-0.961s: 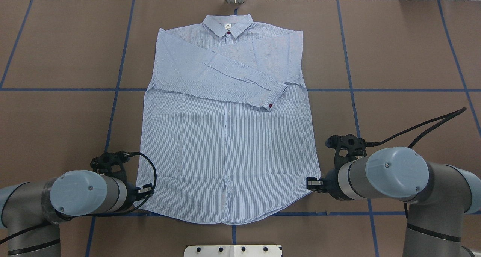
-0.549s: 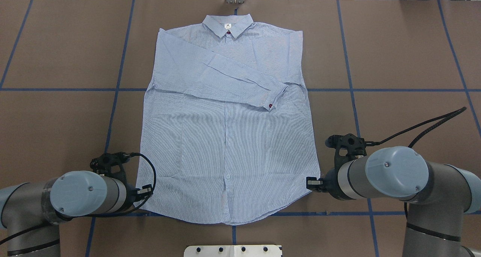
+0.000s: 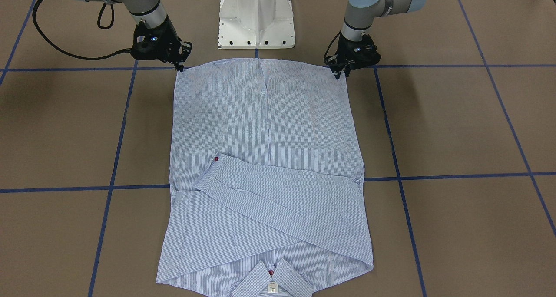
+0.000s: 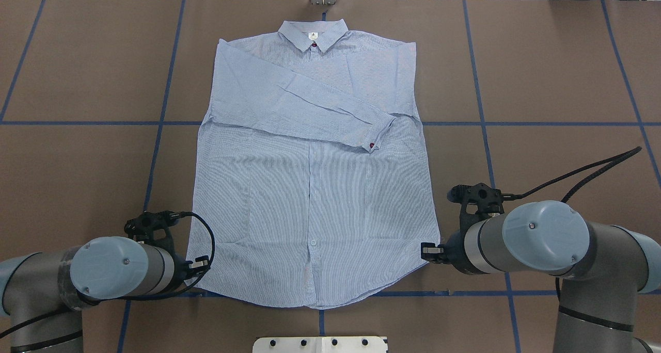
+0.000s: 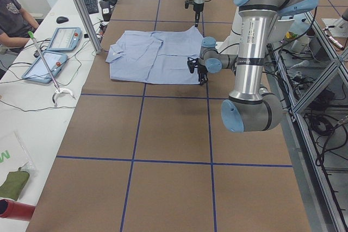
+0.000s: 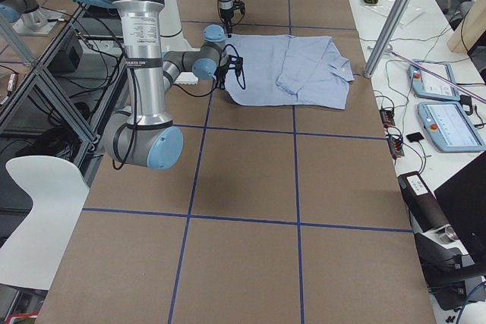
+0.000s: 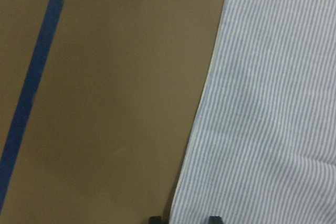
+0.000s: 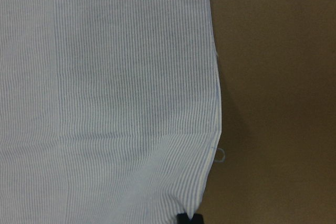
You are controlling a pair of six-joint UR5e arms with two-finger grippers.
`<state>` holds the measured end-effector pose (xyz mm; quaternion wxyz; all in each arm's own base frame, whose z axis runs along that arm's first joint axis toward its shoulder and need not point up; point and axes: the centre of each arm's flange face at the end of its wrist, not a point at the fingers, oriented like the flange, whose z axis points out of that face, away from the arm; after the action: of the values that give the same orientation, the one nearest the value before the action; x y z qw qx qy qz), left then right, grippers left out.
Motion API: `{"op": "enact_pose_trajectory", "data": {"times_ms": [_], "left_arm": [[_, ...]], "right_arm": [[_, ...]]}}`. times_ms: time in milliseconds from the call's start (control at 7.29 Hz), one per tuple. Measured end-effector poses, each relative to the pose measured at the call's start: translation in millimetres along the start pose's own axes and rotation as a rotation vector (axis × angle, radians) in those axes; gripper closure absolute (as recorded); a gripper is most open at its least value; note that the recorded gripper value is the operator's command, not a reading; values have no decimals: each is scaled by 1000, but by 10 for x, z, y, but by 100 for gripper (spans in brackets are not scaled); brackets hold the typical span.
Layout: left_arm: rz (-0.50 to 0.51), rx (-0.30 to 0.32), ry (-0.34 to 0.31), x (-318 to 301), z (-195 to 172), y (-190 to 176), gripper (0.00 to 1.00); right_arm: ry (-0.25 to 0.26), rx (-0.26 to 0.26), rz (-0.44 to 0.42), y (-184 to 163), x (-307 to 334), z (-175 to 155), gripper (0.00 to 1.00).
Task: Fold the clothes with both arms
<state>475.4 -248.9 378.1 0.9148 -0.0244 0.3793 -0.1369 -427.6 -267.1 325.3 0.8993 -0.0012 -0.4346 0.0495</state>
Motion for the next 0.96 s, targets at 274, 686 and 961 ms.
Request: {"op": "enact_pose_trajectory", "data": {"times_ms": [274,686,961], "left_arm": [[0,-1,0,2,-4,4,74],[0,-1,4,12,-17,6,100],[-5,-1,10,17,-62,11,100]], "right_arm": [[2,3,3,-19,11,-6,100],[4,6,5,-38,28,-10,100],[3,6,5,-39,24,-12,100]]}}
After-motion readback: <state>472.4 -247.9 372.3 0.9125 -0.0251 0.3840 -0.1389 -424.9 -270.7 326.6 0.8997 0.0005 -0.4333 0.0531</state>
